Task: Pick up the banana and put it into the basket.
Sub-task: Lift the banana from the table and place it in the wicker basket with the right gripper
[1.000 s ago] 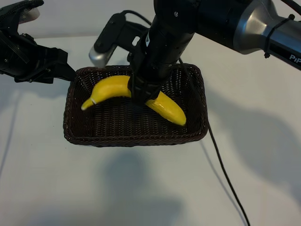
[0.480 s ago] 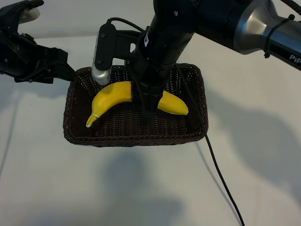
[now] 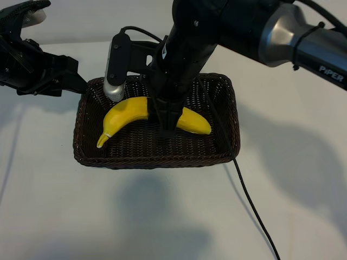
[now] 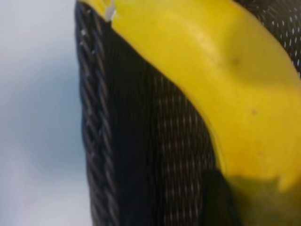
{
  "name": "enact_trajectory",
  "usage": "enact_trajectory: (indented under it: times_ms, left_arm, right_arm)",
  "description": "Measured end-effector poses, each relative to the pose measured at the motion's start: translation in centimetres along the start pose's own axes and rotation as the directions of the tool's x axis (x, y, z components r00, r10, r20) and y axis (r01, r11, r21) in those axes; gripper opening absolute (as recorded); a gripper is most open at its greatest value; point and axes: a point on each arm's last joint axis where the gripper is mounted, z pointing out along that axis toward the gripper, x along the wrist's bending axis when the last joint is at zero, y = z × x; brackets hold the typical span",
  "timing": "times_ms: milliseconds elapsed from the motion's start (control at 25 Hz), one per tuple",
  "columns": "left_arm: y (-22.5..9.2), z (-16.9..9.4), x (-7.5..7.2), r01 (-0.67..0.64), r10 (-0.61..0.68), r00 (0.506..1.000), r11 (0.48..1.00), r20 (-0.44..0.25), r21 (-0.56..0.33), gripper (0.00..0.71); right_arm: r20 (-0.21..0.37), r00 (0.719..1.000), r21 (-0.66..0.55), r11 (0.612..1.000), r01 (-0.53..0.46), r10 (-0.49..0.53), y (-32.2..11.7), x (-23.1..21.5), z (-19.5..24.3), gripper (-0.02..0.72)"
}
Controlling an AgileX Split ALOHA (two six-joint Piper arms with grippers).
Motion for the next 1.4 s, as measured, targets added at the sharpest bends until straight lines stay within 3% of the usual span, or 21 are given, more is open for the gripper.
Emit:
enact_trajectory:
  times_ms: [760,1400]
  left_arm:
    - [0.0,0.0,0.0,0.002,-0.002,1.0,1.0,0.001,0.004,0.574]
    - [0.0,0.0,0.0,0.001,-0.001,1.0,1.0,0.001,0.004,0.574]
  right_arm:
    - [-0.045,0.998,0.036,0.999,-0.039,0.041,-1.1,-0.4,6.7,0.42]
    - [-0.071,0.995,0.063,0.996,-0.066,0.071,-1.9,-0.3,9.4,0.42]
